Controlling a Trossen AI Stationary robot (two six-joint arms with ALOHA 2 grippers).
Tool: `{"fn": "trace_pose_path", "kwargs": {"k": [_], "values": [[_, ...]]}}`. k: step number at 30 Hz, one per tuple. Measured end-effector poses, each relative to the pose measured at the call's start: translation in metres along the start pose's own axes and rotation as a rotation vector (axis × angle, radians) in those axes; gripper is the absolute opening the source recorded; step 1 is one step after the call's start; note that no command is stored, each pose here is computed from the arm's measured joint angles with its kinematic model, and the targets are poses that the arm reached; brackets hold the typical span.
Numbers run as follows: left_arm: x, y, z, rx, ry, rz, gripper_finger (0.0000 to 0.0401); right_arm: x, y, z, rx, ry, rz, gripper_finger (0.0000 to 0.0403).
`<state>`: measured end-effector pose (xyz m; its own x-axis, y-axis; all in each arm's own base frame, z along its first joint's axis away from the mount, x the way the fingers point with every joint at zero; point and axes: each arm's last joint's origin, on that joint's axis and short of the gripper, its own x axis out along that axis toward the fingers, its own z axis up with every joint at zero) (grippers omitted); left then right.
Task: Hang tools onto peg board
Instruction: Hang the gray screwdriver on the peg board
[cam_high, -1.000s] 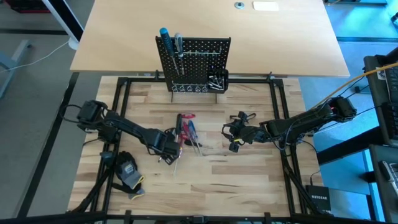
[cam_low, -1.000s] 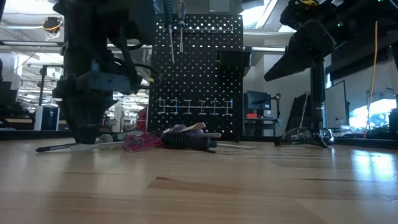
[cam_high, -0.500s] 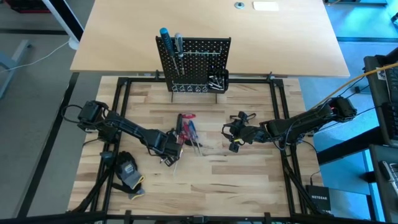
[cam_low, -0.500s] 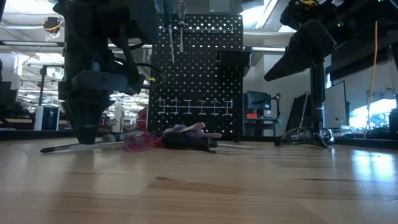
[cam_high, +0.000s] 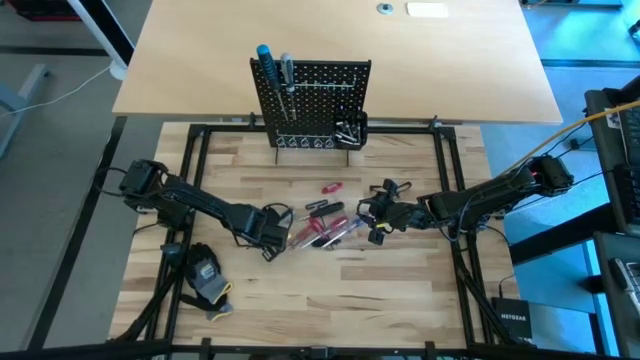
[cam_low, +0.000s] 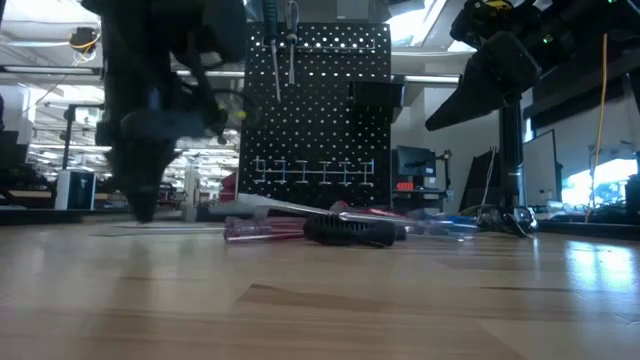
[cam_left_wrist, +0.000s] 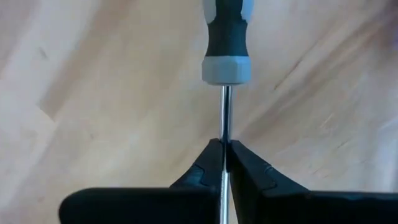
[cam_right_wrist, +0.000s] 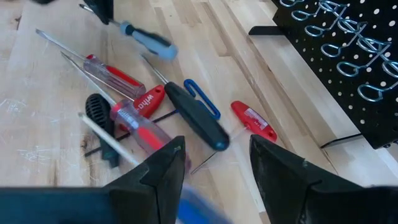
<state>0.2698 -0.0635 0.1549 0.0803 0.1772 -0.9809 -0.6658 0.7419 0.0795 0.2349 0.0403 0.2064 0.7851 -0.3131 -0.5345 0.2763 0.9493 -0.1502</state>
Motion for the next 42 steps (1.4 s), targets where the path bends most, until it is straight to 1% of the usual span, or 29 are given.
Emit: {"fn": "trace_pose_path", "kwargs": {"k": [4,12,18,20,24,26,28,31,34,37,39,42], "values": [[-0.012,0.008,-0.001,-0.019,-0.014,0.017,0.0003,0.0,0.0,0.0,0.0,0.0,0.0,0.0182],[-0.037,0.017,0.001,-0.042,-0.119,-0.032,0.0002,0.0,0.0,0.0,0.0,0.0,0.0,0.0182],[-0.061,0.027,0.003,-0.047,-0.246,-0.067,0.0002,0.0,0.0,0.0,0.0,0.0,0.0,0.0182],[-0.073,0.028,0.007,-0.034,-0.329,-0.096,0.0002,0.0,0.0,0.0,0.0,0.0,0.0,0.0182],[-0.098,0.025,0.018,0.015,-0.548,-0.174,0.0003,0.0,0.0,0.001,0.003,-0.006,0.001,0.0182],[-0.11,0.022,0.024,0.051,-0.682,-0.206,0.0002,0.0,0.001,0.003,0.017,-0.03,0.005,0.0182],[-0.12,0.018,0.031,0.09,-0.815,-0.213,0.0002,0.0,0.001,0.007,0.039,-0.069,0.012,0.0182],[-0.135,0.01,0.041,0.172,-0.996,-0.216,0.0003,-0.001,0.003,0.017,0.09,-0.162,0.043,0.0182],[-0.151,0.005,0.049,0.242,-1.163,-0.226,0.0004,-0.001,0.007,0.029,0.131,-0.279,0.119,0.0182],[-0.164,0.003,0.053,0.295,-1.284,-0.224,0.0004,0.001,0.013,0.043,0.118,-0.419,0.213,0.0182],[-0.169,0.003,0.056,0.326,-1.335,-0.236,0.0004,0.005,0.017,0.05,0.091,-0.487,0.216,0.0182],[-0.17,0.004,0.059,0.357,-1.412,-0.29,0.0005,0.012,0.022,0.065,0.058,-0.555,0.169,0.0182]]}}
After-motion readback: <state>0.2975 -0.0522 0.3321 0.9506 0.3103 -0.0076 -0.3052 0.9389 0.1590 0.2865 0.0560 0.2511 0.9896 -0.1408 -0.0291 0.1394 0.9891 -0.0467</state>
